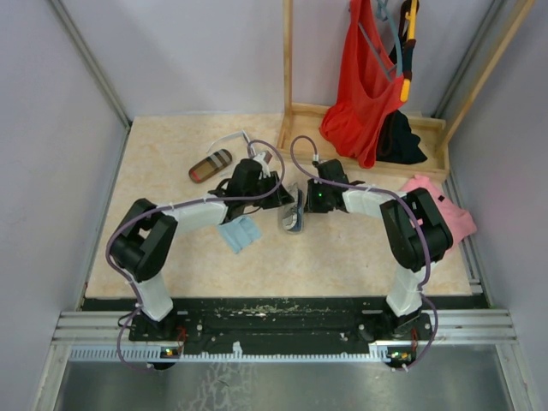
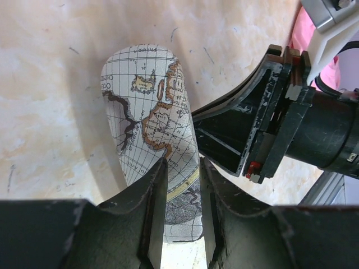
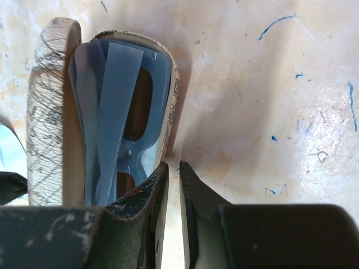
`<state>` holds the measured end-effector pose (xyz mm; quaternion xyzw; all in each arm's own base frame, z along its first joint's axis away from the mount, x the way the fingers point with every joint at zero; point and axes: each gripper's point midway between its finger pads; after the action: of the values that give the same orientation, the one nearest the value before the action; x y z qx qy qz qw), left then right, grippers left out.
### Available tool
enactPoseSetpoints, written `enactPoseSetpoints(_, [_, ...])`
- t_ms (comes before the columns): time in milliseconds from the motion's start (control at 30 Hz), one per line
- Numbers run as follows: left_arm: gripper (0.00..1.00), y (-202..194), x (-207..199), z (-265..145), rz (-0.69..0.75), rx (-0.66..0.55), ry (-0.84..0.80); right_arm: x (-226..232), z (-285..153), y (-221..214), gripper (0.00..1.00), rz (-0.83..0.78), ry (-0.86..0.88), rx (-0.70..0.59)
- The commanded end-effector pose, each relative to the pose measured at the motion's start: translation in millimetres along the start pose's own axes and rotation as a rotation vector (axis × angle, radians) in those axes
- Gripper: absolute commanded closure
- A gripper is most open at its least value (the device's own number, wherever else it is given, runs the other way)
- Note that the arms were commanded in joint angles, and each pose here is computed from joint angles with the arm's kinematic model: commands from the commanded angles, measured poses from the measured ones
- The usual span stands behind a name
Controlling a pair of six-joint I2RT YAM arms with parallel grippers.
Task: Organize the sunglasses
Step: Close the sunglasses case at the center of the board.
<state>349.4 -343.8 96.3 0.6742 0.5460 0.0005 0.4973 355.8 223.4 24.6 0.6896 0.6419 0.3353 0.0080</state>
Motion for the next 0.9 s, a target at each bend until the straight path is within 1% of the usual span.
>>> enactPoseSetpoints(0, [0.64,-22.6,-9.5,11.7,0.019,0.069,-0.023,13.1,3.4,-7.5,0.83,0.0,0.067,0.023])
enactPoseSetpoints(633, [0.65,-41.8,2.3,17.4,0.027,0.109,0.011,13.4,3.1,-6.9,0.83,0.004,0.066,0.02])
enactPoseSetpoints(767, [0.65,-28.1,-2.3,10.5,0.05,0.073,0.015,8.9,-3.7,0.6,0.83,-0.005,0.03,-0.016])
enactPoseSetpoints(867, [0.63,-6.4,-7.9,-1.6,0.09,0.021,0.035,7.2,-12.9,10.2,0.83,-0.019,0.004,-0.059])
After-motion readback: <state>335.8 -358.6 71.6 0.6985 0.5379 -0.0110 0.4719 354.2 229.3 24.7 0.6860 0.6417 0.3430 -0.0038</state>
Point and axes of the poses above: each gripper's point midway between its finger pads, its own z axis out along the fingers, its own x axis along the line the jaws close on, y = z × x, and after that the axes turned 9 degrees about z, right-handed
